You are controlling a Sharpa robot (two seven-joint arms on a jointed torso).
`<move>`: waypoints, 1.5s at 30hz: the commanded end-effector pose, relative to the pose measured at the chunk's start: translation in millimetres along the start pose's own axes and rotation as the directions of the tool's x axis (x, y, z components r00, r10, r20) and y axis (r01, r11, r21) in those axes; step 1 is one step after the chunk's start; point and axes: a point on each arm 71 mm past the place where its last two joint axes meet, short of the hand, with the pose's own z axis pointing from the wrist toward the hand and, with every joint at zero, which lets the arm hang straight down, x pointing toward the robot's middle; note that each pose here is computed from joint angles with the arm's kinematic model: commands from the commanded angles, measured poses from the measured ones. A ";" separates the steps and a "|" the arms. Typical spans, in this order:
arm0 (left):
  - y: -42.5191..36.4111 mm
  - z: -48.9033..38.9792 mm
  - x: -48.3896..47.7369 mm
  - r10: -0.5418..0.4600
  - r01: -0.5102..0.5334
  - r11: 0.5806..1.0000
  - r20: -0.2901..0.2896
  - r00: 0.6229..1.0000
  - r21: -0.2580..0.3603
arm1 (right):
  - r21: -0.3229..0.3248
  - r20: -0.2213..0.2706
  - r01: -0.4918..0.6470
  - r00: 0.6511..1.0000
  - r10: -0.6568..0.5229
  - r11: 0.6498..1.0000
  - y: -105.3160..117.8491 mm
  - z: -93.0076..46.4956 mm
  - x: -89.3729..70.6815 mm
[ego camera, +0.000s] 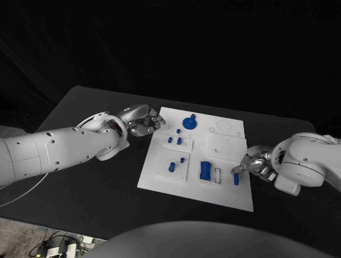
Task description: Assemble the parts on the task board
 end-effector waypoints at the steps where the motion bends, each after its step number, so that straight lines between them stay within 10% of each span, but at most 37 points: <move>1: -1.6 1.0 1.6 0.000 0.000 1.000 -0.013 1.000 0.005 | -0.007 -0.047 -0.034 0.998 0.034 0.999 7.3 1.7 5.0; 45: -1.9 1.3 3.3 -0.002 0.002 1.000 -0.029 1.000 -0.001 | -0.026 -0.072 -0.075 0.995 0.073 0.997 29.3 30.2 15.7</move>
